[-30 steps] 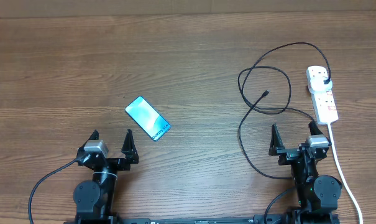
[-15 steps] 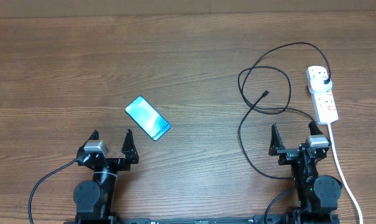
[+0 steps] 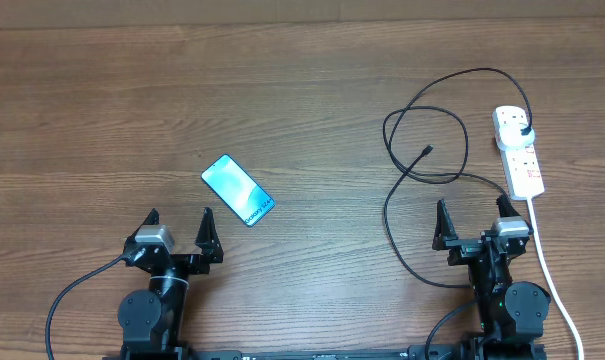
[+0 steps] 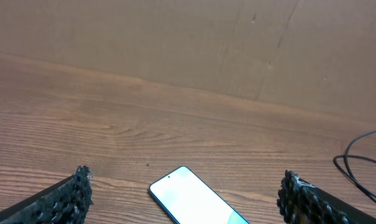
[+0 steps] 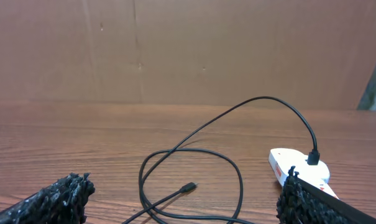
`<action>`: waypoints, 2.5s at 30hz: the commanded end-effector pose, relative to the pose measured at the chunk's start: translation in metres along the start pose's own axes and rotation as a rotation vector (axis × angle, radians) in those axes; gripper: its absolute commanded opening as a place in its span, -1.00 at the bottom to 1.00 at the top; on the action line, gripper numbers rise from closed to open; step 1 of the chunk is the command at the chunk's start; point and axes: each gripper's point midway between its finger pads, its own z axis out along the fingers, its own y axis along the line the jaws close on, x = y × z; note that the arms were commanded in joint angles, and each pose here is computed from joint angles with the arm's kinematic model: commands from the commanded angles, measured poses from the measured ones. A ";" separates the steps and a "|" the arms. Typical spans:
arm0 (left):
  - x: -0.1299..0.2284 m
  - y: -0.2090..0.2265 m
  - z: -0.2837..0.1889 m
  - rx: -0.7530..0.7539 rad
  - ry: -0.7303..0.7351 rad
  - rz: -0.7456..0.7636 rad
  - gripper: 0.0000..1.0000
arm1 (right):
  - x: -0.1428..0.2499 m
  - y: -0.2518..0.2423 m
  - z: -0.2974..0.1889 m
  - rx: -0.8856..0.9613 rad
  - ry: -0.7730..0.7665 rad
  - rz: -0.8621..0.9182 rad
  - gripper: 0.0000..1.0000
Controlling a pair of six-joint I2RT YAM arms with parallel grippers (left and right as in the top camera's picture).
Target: Plug charger to phone and switch on socket
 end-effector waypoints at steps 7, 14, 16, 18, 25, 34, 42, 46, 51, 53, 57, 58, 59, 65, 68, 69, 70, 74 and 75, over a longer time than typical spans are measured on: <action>-0.001 -0.003 0.000 0.018 -0.009 -0.012 0.99 | 0.001 0.000 0.000 0.004 -0.006 -0.005 1.00; -0.003 -0.009 0.000 0.055 -0.015 -0.009 0.99 | 0.001 0.000 0.000 0.004 -0.006 -0.005 1.00; -0.002 -0.012 0.000 0.068 -0.010 -0.009 0.99 | 0.001 0.000 0.000 0.004 -0.007 -0.005 1.00; -0.001 -0.012 -0.001 0.072 -0.004 -0.010 0.99 | 0.001 0.000 0.000 0.004 -0.006 -0.005 1.00; -0.005 -0.013 -0.001 0.075 -0.013 -0.009 0.99 | 0.001 0.000 0.000 0.004 -0.006 -0.005 1.00; -0.018 -0.018 -0.009 0.075 0.014 -0.011 0.99 | 0.001 0.000 0.000 0.004 -0.007 -0.005 1.00; -0.052 -0.024 -0.024 0.058 0.015 0.063 1.00 | 0.001 0.000 0.000 0.004 -0.007 -0.005 1.00; -0.056 -0.025 -0.025 0.048 0.066 0.058 1.00 | 0.001 0.000 0.000 0.004 -0.007 -0.005 1.00; -0.060 -0.026 -0.017 0.035 0.133 0.043 0.99 | 0.001 0.000 0.000 0.004 -0.006 -0.005 1.00; -0.061 -0.026 -0.011 0.027 0.166 0.040 1.00 | 0.001 0.000 0.000 0.004 -0.007 -0.005 1.00; -0.063 -0.026 0.003 0.015 0.246 0.032 1.00 | 0.001 0.000 0.000 0.004 -0.007 -0.005 1.00; -0.063 -0.026 0.006 0.009 0.274 0.028 1.00 | 0.001 0.000 0.000 0.004 -0.007 -0.005 1.00; -0.064 -0.026 0.009 0.004 0.298 0.026 1.00 | 0.001 0.000 0.000 0.004 -0.007 -0.005 1.00; -0.078 -0.029 0.027 -0.028 0.464 0.010 1.00 | 0.001 0.000 0.000 0.004 -0.006 -0.005 1.00; -0.082 -0.038 0.039 -0.005 0.538 -0.002 1.00 | 0.001 0.000 0.000 0.004 -0.006 -0.005 0.99; -0.082 -0.041 0.043 0.009 0.567 -0.009 1.00 | 0.001 0.000 0.000 0.004 -0.006 -0.005 1.00; -0.080 -0.044 0.046 0.019 0.598 -0.015 0.99 | 0.001 0.000 0.000 0.004 -0.006 -0.005 1.00; -0.071 -0.056 0.056 0.080 0.713 -0.057 0.99 | 0.001 0.000 0.000 0.004 -0.007 -0.005 1.00; -0.070 -0.059 0.057 0.096 0.727 -0.065 0.99 | 0.001 0.000 0.000 0.004 -0.006 -0.005 0.99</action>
